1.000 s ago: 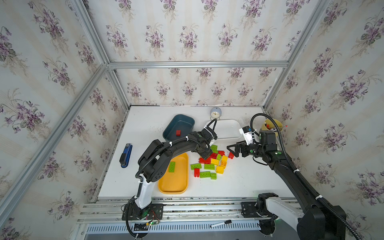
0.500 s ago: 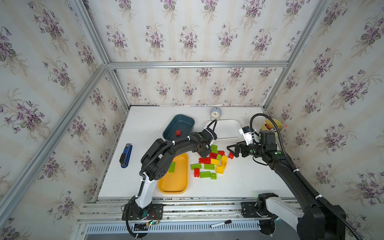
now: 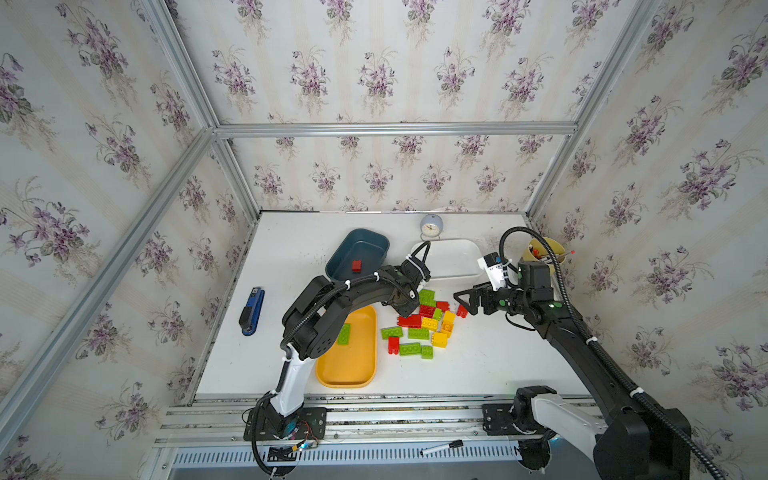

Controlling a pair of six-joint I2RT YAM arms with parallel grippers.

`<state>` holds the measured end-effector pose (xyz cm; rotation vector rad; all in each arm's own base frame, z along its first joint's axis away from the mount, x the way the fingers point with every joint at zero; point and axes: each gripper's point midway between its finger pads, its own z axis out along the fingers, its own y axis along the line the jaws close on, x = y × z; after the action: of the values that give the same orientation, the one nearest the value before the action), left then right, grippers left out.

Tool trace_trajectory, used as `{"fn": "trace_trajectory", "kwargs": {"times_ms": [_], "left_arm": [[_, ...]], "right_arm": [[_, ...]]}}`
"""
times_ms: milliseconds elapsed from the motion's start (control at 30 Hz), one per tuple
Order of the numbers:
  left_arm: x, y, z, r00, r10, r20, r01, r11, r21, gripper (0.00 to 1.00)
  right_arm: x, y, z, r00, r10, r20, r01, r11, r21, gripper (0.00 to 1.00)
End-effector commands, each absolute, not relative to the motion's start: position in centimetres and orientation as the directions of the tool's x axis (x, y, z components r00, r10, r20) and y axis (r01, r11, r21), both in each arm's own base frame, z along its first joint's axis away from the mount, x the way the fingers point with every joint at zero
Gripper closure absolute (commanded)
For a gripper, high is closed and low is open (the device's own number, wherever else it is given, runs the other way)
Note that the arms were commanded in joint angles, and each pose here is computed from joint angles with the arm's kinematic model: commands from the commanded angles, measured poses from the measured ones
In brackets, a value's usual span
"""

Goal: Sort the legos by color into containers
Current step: 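Reach the left gripper to the yellow 2x4 brick and grasp it, then carry the yellow brick into the white bin and release it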

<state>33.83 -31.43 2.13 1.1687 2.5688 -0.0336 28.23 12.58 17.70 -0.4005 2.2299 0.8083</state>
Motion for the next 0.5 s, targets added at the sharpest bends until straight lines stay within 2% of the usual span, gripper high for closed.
{"fn": "trace_trajectory", "kwargs": {"times_ms": [0, 233, 467], "left_arm": [[34.1, -31.8, 3.5, -0.614, 0.718, -0.328, 0.734, 0.672, 0.1, 0.71], [34.8, -33.1, 10.0, -0.625, 0.638, -0.45, 0.694, 0.718, 0.056, 0.69], [38.4, -36.6, 16.0, -0.616, 0.519, -0.593, 0.65, 0.76, -0.011, 0.67]], "right_arm": [[28.5, 12.6, 18.4, -0.675, -0.047, -0.736, -0.505, 0.757, 0.415, 0.0], [28.6, 12.8, 19.3, -0.664, -0.029, -0.747, -0.511, 0.748, 0.424, 0.0], [30.3, 12.1, 20.5, -0.636, -0.019, -0.772, -0.489, 0.784, 0.383, 0.0]]}}
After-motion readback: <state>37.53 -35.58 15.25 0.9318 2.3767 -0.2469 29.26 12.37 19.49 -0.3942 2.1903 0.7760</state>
